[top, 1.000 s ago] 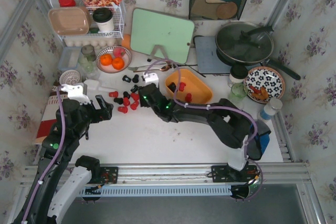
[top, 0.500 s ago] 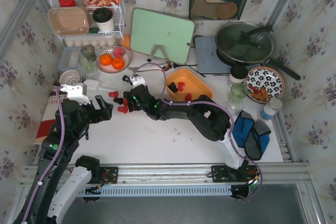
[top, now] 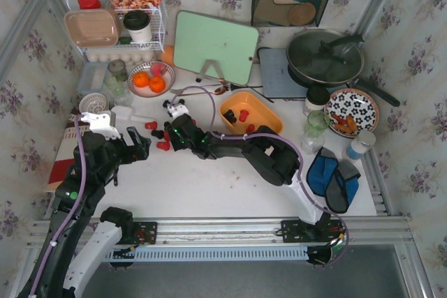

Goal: Mix the coffee capsules in the storage basket

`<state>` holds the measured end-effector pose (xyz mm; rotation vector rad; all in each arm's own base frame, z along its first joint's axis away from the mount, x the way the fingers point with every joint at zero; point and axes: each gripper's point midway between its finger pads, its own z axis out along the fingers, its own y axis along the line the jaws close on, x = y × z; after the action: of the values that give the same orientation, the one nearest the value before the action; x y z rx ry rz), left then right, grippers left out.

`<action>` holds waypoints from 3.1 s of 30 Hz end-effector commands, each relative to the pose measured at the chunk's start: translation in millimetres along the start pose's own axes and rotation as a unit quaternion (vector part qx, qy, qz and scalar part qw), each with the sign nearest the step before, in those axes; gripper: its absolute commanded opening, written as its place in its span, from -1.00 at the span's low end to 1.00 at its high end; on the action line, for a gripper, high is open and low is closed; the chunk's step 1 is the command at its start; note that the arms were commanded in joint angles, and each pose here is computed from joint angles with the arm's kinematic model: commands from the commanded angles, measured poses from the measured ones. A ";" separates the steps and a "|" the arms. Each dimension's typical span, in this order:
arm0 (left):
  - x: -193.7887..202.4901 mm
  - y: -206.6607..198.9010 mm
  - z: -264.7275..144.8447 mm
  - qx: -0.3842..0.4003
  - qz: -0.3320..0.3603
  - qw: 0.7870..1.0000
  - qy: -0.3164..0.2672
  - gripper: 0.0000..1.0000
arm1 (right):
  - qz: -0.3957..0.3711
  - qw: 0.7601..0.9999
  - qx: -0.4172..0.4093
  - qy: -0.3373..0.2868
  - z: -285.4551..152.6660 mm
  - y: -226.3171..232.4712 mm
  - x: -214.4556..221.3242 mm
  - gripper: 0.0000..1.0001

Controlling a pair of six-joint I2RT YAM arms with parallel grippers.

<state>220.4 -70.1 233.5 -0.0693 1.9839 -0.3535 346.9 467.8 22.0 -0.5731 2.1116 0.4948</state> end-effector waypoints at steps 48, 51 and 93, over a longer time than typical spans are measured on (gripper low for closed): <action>-6.4 -3.7 3.6 0.008 -0.008 1.000 -0.012 0.80 | 0.171 0.933 0.298 -0.106 -200.3 -229.3 12.4 0.14; -5.8 -3.3 4.1 0.008 -0.008 1.000 -0.011 0.80 | 0.171 0.935 0.292 -0.105 -198.9 -227.9 11.6 0.25; -6.7 -5.5 3.1 0.014 -0.010 1.000 -0.013 0.80 | -0.014 0.997 0.003 -0.074 -11.4 -63.0 -74.8 0.34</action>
<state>220.9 -71.5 231.8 -0.0786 1.9903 -0.3706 405.5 409.5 78.4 -0.4752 2.0258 0.4709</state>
